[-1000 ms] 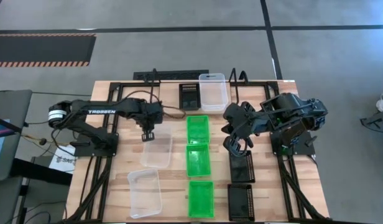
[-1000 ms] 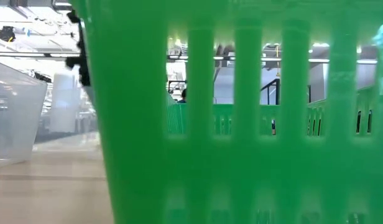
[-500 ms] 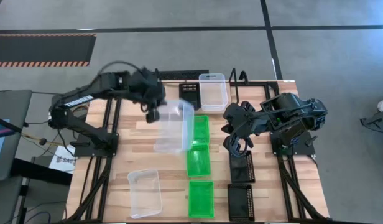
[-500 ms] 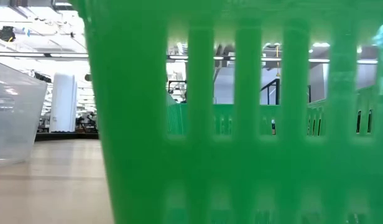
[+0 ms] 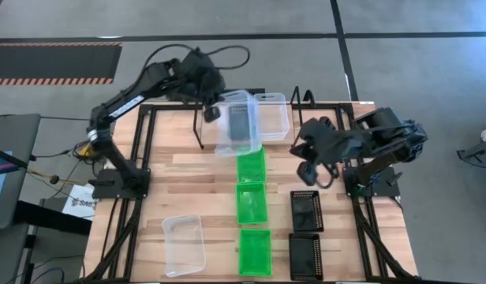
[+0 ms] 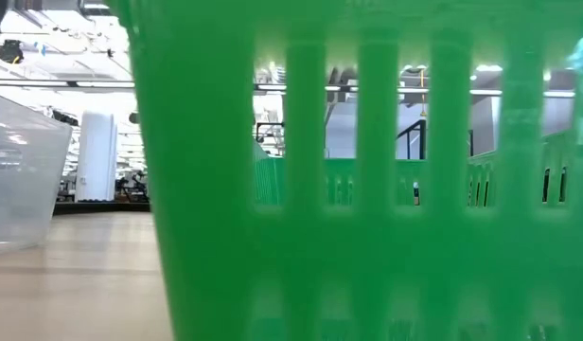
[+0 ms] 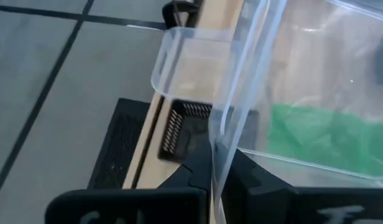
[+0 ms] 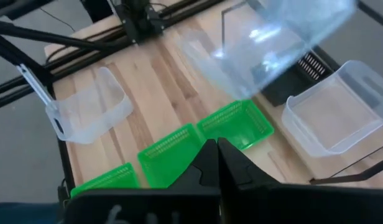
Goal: Stack baskets on shelf by color
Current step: Stack the top transparent bin into the transparent bin on the shelf
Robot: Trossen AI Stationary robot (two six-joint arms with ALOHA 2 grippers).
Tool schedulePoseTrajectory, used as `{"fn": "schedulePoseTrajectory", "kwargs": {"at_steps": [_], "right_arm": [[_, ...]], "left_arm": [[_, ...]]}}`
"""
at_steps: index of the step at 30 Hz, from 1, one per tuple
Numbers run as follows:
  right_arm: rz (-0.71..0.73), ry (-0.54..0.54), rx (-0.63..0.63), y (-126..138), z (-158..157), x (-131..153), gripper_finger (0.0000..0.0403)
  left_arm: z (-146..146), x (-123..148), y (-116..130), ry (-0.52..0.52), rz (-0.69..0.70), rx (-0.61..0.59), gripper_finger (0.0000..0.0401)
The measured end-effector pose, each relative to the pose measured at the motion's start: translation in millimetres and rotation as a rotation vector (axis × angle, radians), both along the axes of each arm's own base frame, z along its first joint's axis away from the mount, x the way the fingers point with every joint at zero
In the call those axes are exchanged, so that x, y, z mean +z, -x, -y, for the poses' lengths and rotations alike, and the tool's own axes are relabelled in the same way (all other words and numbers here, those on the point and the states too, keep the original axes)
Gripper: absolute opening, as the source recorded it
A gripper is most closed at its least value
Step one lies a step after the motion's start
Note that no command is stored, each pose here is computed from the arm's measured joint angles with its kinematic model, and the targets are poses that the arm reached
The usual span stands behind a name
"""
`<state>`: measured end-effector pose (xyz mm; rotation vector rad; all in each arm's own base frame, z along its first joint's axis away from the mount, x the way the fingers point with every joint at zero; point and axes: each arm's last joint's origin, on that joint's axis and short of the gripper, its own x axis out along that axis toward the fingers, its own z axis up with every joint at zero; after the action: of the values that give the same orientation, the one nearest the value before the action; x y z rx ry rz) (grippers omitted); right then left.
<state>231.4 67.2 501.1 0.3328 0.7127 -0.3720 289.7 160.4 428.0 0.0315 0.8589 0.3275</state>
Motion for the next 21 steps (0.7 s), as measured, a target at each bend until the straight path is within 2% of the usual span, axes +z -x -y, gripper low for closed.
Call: {"fn": "schedulePoseTrajectory", "kwargs": {"at_steps": [6,9,13,17,21], "right_arm": [[0.050,0.047,0.010,21,9,12,0.0003],[0.081,0.099,-0.066,29,21,17,0.0003],[0.082,0.174,-0.176,33,46,21,0.0005],[0.044,0.204,-0.298,26,75,19,0.0006],[-0.052,0.256,-0.353,1,98,6,0.0004]], "left_arm": [[-33,-8,-35,0.054,0.001,0.002,0.0000],[-34,-4,-42,0.073,0.000,0.015,0.0000],[-33,-3,-49,0.027,0.030,0.049,0.0000],[-33,1,-50,-0.024,0.047,0.107,0.0000],[-36,3,-50,-0.072,0.052,0.162,0.0000]]}}
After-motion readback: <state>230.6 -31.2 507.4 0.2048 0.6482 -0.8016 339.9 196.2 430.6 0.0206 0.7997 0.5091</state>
